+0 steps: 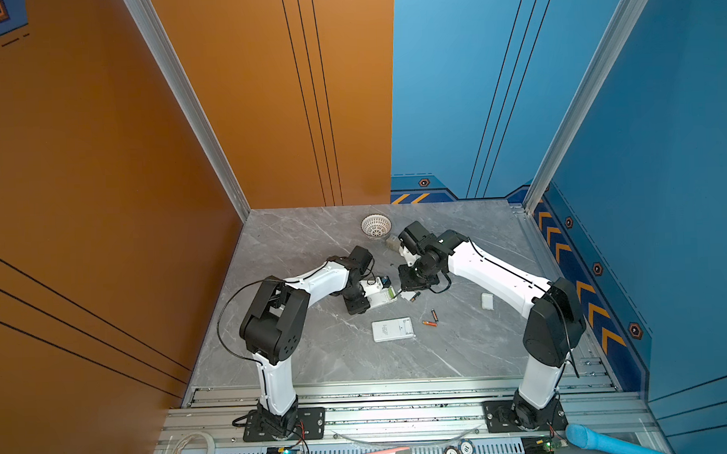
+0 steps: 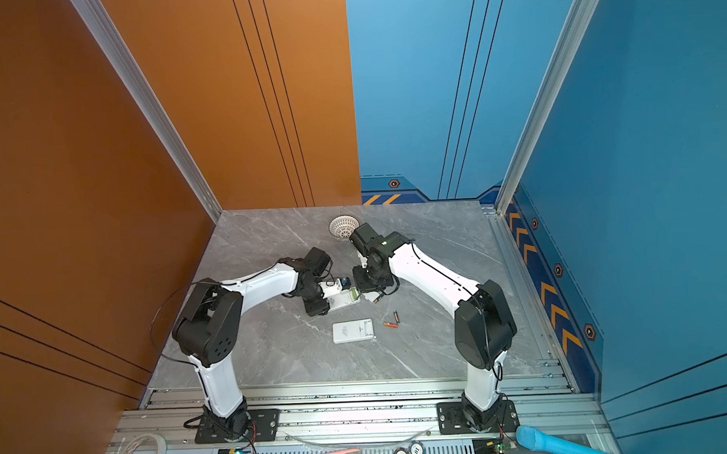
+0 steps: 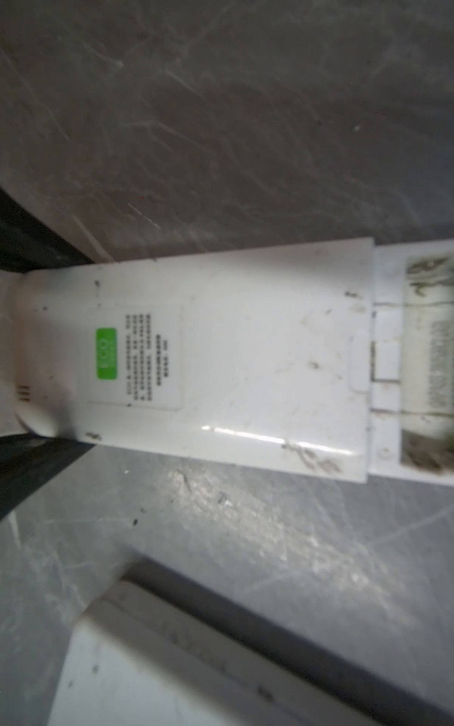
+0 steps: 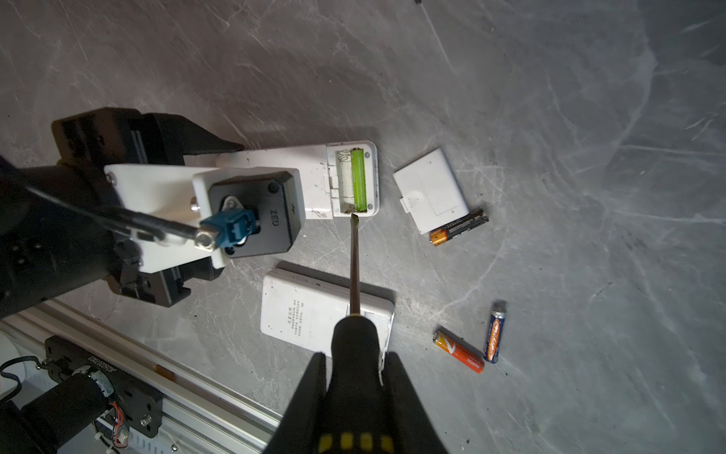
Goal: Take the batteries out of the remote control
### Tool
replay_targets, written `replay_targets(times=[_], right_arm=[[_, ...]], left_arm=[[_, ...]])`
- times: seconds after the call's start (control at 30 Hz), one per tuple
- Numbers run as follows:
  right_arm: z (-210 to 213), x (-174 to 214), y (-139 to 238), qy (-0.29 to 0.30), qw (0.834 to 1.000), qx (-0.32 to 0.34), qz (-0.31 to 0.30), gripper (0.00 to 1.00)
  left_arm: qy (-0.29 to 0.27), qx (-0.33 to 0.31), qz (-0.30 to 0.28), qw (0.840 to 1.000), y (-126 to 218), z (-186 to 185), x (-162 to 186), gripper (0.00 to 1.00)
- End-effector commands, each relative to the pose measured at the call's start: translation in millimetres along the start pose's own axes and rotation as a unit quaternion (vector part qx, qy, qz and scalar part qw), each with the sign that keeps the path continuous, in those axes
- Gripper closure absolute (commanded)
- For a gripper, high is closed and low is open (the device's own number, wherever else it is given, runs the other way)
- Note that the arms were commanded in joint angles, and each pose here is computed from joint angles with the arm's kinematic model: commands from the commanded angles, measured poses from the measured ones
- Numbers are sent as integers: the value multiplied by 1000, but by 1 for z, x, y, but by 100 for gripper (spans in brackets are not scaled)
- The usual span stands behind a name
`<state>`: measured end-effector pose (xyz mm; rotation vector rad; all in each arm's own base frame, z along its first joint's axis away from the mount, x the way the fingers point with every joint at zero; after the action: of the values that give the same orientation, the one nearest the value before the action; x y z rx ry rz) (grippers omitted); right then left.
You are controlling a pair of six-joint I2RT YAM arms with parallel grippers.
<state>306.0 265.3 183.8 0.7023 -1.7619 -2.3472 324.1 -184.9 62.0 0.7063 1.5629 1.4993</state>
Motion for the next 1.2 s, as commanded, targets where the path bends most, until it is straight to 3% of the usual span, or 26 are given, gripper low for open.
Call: replay_targets(times=[0.0,1.17], right_arm=[[-2,-8,0,13,1000,13,-15,100],[0,16,-8,37,999,6,26,100]], left_arm=[[6,54,38,998,-20,-19,16,91],[8,52,39,998,-20,-17,16,91]])
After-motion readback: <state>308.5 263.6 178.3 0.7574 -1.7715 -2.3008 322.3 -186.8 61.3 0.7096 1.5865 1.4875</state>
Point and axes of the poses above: each gripper's point midway between its finger pads, its own y axis back along the fingers, its own z axis along the line the jaws close on, x = y × z, the point moved 4 cm from there along y, back along the fingers, and after that the axes turned 11 degrees about y, right-handed, at the moved point
